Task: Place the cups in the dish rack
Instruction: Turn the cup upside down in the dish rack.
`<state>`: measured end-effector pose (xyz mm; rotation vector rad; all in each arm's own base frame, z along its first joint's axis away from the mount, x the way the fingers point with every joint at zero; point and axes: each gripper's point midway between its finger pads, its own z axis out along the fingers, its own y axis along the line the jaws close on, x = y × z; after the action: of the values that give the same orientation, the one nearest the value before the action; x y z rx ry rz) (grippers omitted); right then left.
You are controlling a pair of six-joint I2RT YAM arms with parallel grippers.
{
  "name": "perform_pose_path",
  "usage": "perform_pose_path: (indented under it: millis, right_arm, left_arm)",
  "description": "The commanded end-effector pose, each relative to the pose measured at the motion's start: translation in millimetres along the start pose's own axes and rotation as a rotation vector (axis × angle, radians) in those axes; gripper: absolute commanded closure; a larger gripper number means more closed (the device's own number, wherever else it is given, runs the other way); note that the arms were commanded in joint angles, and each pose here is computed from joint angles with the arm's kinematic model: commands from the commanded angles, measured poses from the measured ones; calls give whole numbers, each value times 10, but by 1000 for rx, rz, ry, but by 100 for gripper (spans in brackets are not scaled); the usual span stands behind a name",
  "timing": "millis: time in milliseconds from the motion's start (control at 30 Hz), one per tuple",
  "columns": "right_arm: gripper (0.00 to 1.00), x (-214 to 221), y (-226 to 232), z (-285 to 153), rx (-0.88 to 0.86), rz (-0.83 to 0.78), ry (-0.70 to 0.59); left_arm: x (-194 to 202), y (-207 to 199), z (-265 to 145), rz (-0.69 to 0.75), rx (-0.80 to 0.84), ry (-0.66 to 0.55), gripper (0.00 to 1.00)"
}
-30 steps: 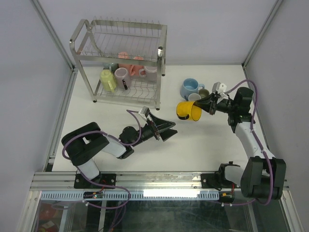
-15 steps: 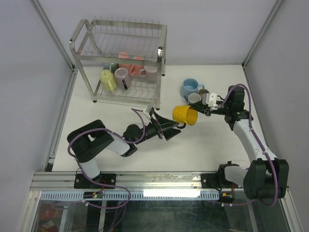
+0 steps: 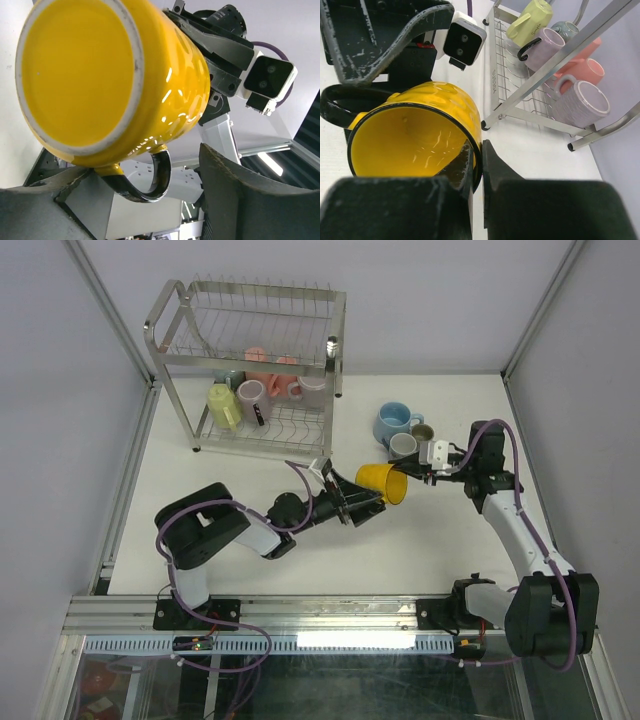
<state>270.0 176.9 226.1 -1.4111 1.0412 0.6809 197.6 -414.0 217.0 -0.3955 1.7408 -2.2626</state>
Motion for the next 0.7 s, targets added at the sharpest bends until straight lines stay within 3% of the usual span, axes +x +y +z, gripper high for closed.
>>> perform_pose_path:
  millis: [0, 167, 333, 467, 667]
  right_arm:
    - [100, -299, 18, 15, -39, -102, -91]
    - [100, -289, 68, 19, -51, -97, -98]
    - [98, -280, 101, 13, -58, -99, -99]
    - [82, -285, 143, 8, -68, -106, -101]
    - [42, -276, 240, -31, -86, -155, -99]
  left_arm:
    - [137, -865, -35, 54, 347, 45, 43]
    - [143, -914, -4, 53, 364, 53, 77]
    - [130, -914, -16, 67, 364, 42, 100]
    - [128, -897, -43, 96, 359, 34, 100]
    - [32, -864, -158, 178, 340, -20, 100]
